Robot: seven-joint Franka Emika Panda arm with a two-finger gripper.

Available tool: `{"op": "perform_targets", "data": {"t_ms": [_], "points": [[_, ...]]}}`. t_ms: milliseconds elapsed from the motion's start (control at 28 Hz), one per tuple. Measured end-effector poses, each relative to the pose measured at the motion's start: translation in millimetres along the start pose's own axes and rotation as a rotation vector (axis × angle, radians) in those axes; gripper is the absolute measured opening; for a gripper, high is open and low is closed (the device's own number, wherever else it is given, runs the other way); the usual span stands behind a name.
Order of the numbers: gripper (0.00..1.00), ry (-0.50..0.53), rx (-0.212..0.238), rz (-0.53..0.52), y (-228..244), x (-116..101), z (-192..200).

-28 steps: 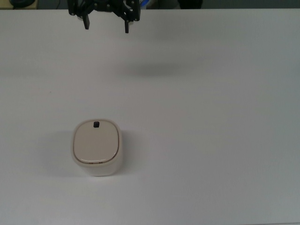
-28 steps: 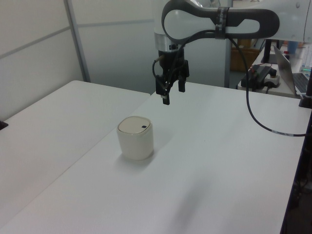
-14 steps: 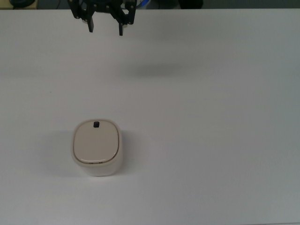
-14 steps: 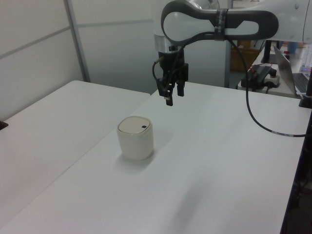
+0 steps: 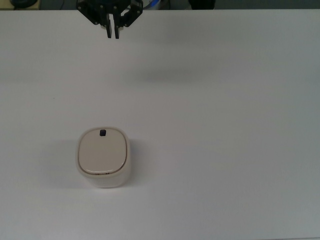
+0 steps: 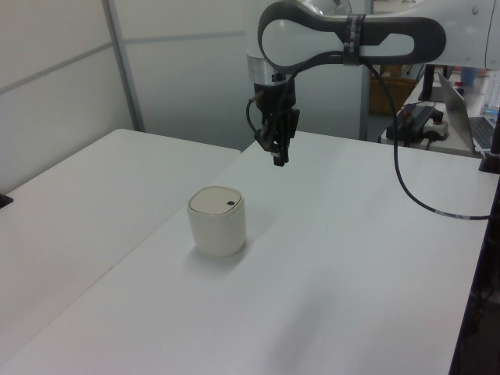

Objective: Open the trash can
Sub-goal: 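Move the gripper down and toward the cream trash can lid, then lower the gripper onto the lid's dark tab and press it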

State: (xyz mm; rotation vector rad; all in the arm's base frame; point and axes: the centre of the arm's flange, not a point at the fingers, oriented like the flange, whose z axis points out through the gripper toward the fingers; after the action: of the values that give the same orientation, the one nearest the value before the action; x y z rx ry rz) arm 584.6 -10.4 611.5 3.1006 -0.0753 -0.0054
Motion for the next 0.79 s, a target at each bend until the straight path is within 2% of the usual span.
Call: {"op": "perform_targets", "data": {"t_ms": [143, 536, 786], "points": [[0.01, -0.006, 0.0, -0.001, 0, 2, 4], [0.01, 0.058, 0.006, -0.003, -1, 30, 27], [0.01, 0.142, 0.01, -0.004, -1, 46, 31]]}}
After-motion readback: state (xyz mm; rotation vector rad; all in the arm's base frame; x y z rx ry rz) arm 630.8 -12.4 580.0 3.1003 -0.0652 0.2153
